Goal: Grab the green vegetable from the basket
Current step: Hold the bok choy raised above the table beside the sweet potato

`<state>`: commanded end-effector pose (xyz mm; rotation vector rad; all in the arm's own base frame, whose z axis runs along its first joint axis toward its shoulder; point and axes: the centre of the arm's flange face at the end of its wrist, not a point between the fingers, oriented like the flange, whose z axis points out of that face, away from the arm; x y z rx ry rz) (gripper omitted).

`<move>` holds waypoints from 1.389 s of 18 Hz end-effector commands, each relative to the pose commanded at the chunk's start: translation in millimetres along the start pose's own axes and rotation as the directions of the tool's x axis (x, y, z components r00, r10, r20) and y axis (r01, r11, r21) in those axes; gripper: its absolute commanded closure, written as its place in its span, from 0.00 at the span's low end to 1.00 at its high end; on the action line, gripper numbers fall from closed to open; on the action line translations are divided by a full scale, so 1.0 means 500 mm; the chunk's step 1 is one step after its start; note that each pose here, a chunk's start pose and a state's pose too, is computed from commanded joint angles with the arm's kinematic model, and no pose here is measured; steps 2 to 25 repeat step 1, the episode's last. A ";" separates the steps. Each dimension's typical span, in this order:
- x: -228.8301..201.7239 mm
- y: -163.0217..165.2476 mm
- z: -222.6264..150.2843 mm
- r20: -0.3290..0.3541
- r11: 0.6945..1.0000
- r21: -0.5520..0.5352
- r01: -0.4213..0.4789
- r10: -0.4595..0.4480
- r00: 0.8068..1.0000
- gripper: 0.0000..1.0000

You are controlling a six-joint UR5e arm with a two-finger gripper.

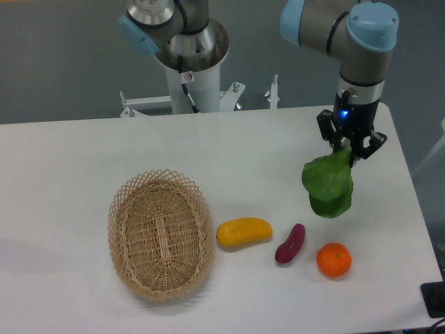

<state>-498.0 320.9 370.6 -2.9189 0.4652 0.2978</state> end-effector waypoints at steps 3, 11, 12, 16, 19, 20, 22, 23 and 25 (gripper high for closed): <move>0.000 0.000 0.000 0.000 1.000 0.000 0.000 0.000 1.000 0.57; 0.000 0.000 0.000 0.000 1.000 0.000 0.000 0.000 1.000 0.57; 0.000 0.000 0.000 0.000 1.000 0.000 0.000 0.000 1.000 0.57; 0.000 0.000 0.000 0.000 1.000 0.000 0.000 0.000 1.000 0.57; 0.000 0.000 0.000 0.000 1.000 0.000 0.000 0.000 1.000 0.57; 0.000 0.000 0.000 0.000 1.000 0.000 0.000 0.000 1.000 0.57; 0.000 0.000 0.000 0.000 1.000 0.000 0.000 0.000 1.000 0.57; 0.000 0.000 0.000 0.000 1.000 0.000 0.000 0.000 1.000 0.57; 0.000 0.000 0.000 0.000 1.000 0.000 0.000 0.000 1.000 0.57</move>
